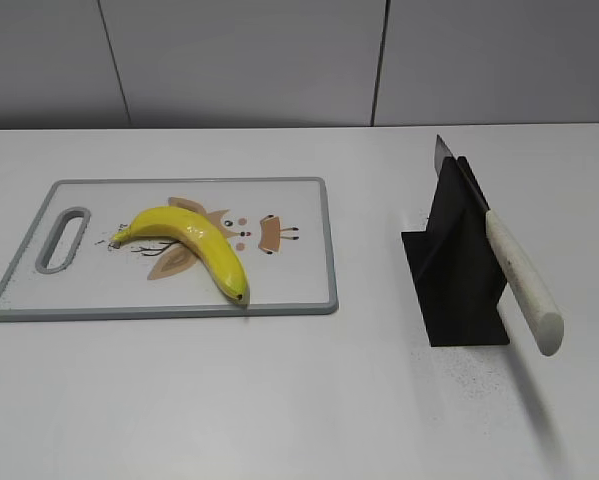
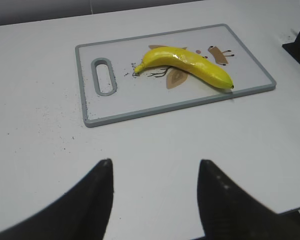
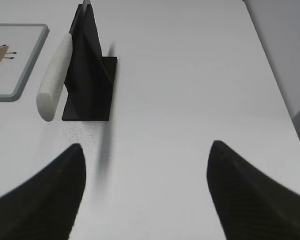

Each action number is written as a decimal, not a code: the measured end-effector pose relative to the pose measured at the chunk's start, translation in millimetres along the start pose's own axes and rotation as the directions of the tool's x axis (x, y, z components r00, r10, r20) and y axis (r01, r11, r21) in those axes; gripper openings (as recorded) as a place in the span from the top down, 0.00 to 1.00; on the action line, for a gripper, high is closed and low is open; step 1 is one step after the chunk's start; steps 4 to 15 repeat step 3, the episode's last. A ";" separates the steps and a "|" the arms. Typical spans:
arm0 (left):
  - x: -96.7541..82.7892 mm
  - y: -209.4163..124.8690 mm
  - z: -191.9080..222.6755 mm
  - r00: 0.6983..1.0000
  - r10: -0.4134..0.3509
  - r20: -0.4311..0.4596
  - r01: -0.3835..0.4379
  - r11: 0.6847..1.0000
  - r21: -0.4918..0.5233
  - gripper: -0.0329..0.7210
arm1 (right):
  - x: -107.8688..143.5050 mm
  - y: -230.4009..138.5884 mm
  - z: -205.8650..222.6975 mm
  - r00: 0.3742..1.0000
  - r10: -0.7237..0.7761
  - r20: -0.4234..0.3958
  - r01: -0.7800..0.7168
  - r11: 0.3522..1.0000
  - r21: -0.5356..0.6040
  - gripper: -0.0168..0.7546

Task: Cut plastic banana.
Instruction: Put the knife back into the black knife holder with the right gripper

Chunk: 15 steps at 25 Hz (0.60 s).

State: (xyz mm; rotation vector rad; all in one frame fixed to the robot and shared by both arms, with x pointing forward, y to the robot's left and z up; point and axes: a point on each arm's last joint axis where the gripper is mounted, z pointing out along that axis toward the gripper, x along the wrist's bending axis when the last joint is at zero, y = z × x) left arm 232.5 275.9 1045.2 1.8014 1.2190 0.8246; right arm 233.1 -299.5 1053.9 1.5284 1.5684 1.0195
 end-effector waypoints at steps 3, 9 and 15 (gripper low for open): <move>0.0 0.0 0.0 1.000 0.000 0.000 0.000 1.000 0.000 0.26 | 0.0 0.0 0.0 1.000 0.000 0.000 0.000 1.000 0.000 0.24; 0.0 0.0 0.0 1.000 0.000 0.000 0.000 1.000 0.000 0.26 | 0.0 0.0 0.0 1.000 0.000 0.000 0.000 1.000 0.000 0.24; 0.0 0.0 0.0 1.000 0.000 0.000 0.000 1.000 0.000 0.26 | 0.0 0.0 0.0 1.000 0.000 0.000 0.000 1.000 0.000 0.24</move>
